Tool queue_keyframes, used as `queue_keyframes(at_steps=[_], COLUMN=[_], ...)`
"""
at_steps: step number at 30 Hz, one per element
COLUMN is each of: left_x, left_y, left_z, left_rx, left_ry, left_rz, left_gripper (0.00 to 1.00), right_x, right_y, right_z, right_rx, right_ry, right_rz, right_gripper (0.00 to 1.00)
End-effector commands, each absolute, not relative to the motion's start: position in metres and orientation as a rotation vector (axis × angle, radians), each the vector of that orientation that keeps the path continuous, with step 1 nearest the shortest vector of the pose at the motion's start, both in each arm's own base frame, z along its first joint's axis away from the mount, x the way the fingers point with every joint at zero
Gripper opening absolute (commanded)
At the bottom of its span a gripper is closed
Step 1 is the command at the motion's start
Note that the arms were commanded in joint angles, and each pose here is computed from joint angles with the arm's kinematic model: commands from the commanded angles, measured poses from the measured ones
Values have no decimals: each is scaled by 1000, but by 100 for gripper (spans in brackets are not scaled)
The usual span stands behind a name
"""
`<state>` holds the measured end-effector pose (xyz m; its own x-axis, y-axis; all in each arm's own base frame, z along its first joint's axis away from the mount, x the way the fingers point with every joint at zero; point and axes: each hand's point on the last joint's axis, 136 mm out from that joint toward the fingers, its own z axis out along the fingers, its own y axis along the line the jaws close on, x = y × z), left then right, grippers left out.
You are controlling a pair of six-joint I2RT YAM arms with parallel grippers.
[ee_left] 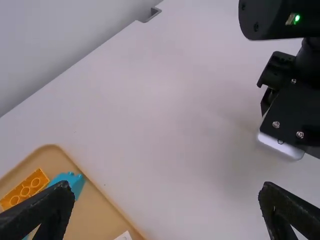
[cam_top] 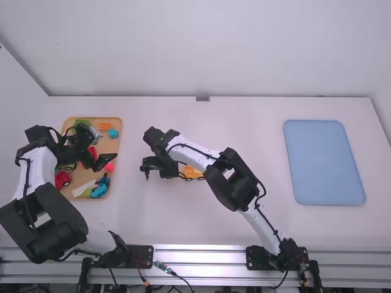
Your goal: Assemble lego blocks to make yellow taxi
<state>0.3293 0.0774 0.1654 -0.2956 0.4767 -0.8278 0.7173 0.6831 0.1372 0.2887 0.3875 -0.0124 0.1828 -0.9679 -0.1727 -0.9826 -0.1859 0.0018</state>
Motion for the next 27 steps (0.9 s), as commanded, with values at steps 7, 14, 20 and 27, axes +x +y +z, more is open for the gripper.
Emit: queue_keyframes(at_steps=[7, 14, 20, 27], left_x=[326, 326, 326, 326], left_y=[69, 69, 69, 69], left_z=[176, 176, 176, 176], left_rx=[921, 921, 922, 922], left_ry=[1915, 1914, 1914, 1914], left_rz=[-344, -344, -344, -344], left_gripper=[99, 99, 99, 99], right_x=[284, 288, 290, 290], right_y=[383, 383, 386, 388], right_z=[-23, -23, -23, -22], right_rx=[-2358, -2346, -2337, -2374], right_ry=[1945, 1944, 1931, 1873], right_rz=[185, 183, 182, 184], right_gripper=[0, 23, 72, 100])
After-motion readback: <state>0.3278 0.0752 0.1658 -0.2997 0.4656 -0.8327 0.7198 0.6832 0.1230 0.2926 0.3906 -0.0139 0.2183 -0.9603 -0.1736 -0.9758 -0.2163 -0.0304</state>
